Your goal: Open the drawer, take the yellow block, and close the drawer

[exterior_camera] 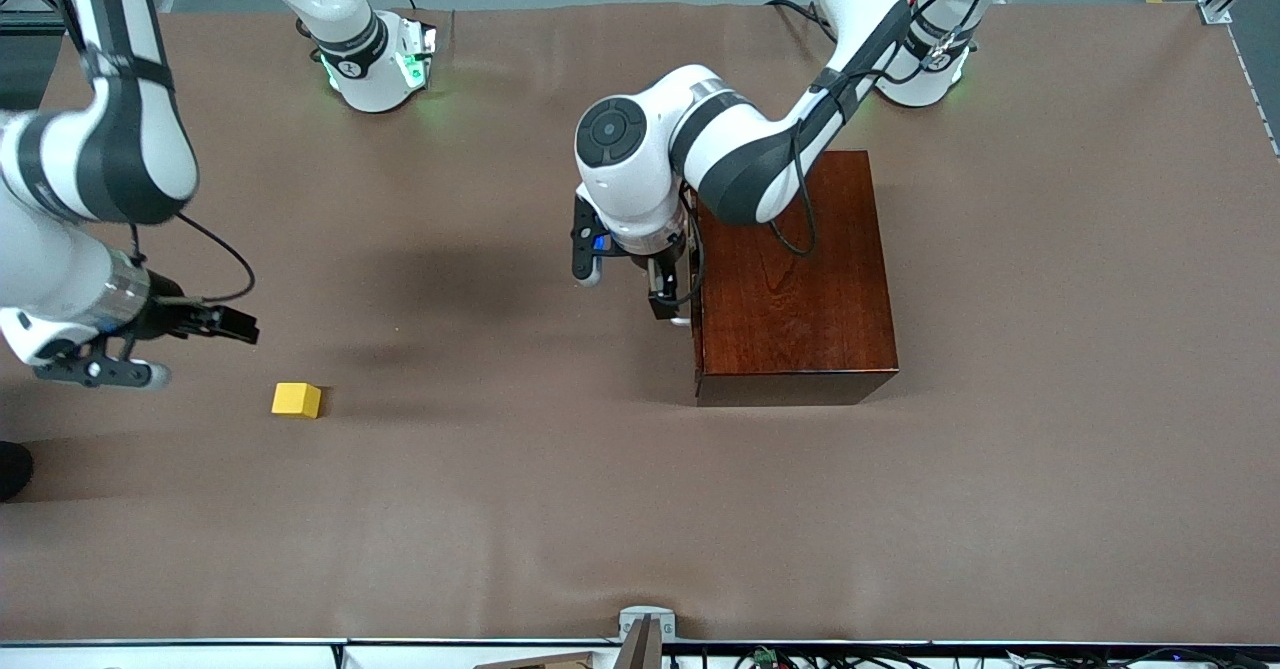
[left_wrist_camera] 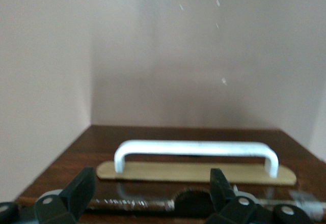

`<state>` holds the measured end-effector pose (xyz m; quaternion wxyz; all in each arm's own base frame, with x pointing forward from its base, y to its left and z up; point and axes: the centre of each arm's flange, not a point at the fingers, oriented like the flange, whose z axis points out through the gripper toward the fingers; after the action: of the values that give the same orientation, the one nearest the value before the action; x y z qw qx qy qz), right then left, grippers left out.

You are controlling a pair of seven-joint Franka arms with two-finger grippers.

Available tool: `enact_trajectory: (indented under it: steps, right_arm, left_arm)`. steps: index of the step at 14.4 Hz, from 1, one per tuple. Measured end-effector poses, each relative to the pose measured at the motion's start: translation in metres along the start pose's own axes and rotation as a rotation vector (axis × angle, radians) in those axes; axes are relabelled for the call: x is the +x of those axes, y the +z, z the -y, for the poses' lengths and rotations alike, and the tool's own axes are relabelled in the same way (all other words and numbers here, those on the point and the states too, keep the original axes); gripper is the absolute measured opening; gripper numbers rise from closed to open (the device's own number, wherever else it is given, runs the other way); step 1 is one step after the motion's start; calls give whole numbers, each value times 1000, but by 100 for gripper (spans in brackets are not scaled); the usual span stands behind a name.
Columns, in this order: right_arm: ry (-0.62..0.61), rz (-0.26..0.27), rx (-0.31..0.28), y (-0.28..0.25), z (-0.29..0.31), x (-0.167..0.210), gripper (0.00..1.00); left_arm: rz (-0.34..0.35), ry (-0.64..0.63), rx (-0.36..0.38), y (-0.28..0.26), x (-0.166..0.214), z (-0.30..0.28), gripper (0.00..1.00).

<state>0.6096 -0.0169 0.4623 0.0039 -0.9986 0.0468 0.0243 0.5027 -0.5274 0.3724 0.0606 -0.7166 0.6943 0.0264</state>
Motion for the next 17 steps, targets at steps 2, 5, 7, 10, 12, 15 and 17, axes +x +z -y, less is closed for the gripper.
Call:
enact_trajectory:
  steps: [2, 5, 7, 10, 12, 15, 17]
  right_arm:
    - [-2, -21, 1, -38, 0, -15, 100]
    - [-13, -20, 1, -75, 4, -34, 100]
    - [-25, -13, 0, -92, 10, -47, 100]
    - [-27, -13, -1, -115, 10, -63, 100]
    - [-19, -11, -4, -135, 7, -70, 100]
    - [-11, -21, -4, -161, 3, -75, 100]
    - [-4, -19, -6, -161, 0, -75, 100]
  left_arm:
    - [-20, -34, 12, -1, 4, -1, 100]
    - [-3, -44, -1, 12, 3, -1, 100]
    - [14, -48, -14, 24, 0, 0, 100]
    - [28, -52, -24, 30, -4, 2, 100]
    - [26, -63, -18, 19, -6, 3, 100]
    - [28, -194, 20, -56, -45, 18, 100]
    - [36, -314, 28, -121, -111, 39, 100]
